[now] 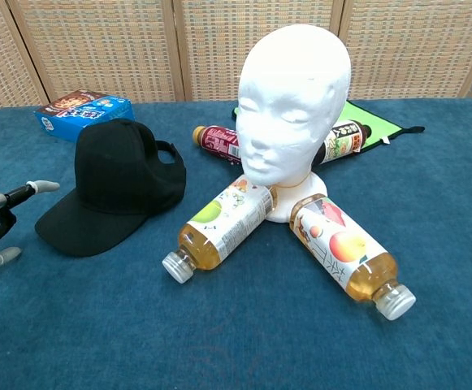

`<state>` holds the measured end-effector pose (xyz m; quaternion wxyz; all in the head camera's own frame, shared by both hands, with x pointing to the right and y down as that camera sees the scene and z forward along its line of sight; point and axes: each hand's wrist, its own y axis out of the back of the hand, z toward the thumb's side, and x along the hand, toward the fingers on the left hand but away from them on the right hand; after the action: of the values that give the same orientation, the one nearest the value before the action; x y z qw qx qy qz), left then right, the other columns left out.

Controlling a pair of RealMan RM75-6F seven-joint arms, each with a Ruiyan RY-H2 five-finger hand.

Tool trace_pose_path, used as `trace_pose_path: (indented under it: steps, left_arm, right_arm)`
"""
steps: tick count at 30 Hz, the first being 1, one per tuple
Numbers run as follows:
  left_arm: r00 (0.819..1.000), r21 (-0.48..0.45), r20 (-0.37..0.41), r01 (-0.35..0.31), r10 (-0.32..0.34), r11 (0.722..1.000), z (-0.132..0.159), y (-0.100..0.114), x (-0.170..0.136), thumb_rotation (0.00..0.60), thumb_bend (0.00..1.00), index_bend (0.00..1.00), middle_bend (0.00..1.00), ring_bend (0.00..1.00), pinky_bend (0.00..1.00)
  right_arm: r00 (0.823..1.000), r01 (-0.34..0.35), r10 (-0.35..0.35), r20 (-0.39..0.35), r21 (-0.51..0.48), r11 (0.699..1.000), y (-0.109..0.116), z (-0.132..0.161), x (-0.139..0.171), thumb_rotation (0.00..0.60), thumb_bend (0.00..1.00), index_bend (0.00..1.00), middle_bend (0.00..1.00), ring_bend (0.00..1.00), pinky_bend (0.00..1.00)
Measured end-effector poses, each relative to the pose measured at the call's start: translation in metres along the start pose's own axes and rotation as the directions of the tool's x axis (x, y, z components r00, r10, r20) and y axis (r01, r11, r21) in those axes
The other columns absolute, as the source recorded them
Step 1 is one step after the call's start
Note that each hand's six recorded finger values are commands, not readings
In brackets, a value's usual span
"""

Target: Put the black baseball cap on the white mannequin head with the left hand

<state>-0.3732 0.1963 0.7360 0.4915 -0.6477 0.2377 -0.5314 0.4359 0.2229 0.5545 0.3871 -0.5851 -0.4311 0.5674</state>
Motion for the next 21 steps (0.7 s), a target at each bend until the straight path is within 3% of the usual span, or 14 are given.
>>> trace_pose_path:
  steps: [8, 15, 21]
  left_arm:
    - [1.0, 0.006, 0.001, -0.005, 0.005, 1.0, 0.009, -0.006, 0.008, 0.6, 0.4, 0.2, 0.83, 0.78, 0.68]
    - [0.998, 0.001, -0.013, -0.057, 0.057, 0.998, 0.015, -0.002, 0.014, 0.6, 0.41, 0.28, 0.83, 0.78, 0.68]
    - [0.995, 0.001, -0.026, -0.095, 0.095, 0.996, 0.019, -0.001, 0.02, 0.6, 0.41, 0.29, 0.83, 0.79, 0.68]
  right_arm:
    - [1.0, 0.0, 0.0, 0.001, 0.001, 1.0, -0.001, 0.0, 0.0, 0.6, 0.03, 0.07, 0.0, 0.0, 0.0]
    - [1.0, -0.003, 0.003, -0.003, 0.003, 1.0, -0.003, 0.001, 0.0, 0.6, 0.03, 0.07, 0.0, 0.0, 0.0]
    - [1.0, -0.004, 0.004, -0.005, 0.004, 1.0, -0.004, 0.002, 0.0, 0.6, 0.03, 0.07, 0.0, 0.0, 0.0]
